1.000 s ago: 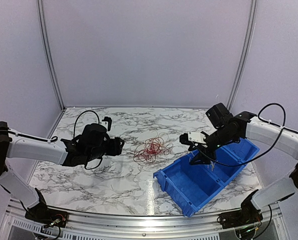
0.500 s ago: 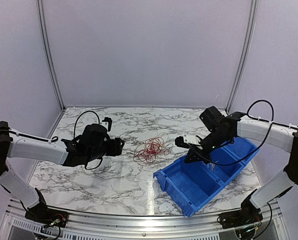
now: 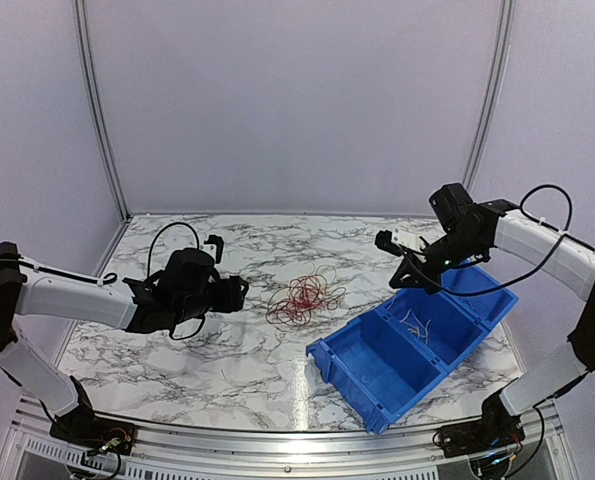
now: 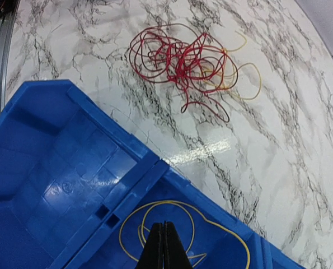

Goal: Untangle the cables

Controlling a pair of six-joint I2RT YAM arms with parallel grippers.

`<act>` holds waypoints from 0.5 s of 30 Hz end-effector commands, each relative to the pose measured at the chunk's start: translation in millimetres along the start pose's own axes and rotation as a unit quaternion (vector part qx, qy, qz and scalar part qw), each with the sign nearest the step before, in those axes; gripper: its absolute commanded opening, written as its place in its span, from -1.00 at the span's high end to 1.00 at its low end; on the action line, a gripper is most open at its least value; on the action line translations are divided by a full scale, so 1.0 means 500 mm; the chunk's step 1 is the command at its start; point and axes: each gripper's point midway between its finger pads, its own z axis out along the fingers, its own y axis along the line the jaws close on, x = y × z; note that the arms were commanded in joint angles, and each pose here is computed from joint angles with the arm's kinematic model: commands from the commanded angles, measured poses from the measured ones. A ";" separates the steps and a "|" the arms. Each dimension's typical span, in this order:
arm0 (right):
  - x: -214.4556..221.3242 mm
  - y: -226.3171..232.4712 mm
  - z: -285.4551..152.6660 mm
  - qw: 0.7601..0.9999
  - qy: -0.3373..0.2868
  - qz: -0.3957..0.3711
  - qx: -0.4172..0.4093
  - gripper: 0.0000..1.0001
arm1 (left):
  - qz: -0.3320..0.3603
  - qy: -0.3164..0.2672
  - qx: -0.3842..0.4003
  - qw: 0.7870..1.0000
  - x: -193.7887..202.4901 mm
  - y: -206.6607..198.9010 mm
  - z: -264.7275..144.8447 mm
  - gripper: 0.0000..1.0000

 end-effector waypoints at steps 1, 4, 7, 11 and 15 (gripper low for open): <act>0.072 0.049 -0.033 0.998 0.067 0.013 -0.017 1.00 | 0.001 0.003 -0.002 1.000 0.007 -0.003 0.013 -0.38; 0.100 0.079 -0.030 0.995 0.089 0.023 -0.042 1.00 | 0.000 0.007 -0.001 1.000 0.013 -0.005 0.020 -0.38; 0.116 0.079 -0.010 0.994 0.094 0.040 -0.047 1.00 | -0.003 0.012 0.003 1.000 0.018 -0.010 0.029 -0.38; 0.154 0.047 0.022 0.989 0.135 0.061 -0.030 0.70 | -0.004 0.012 0.011 1.000 0.014 -0.018 0.030 -0.38; 0.144 0.020 -0.001 0.989 0.142 0.038 -0.004 0.19 | 0.003 -0.001 0.009 1.000 -0.002 -0.015 0.015 -0.38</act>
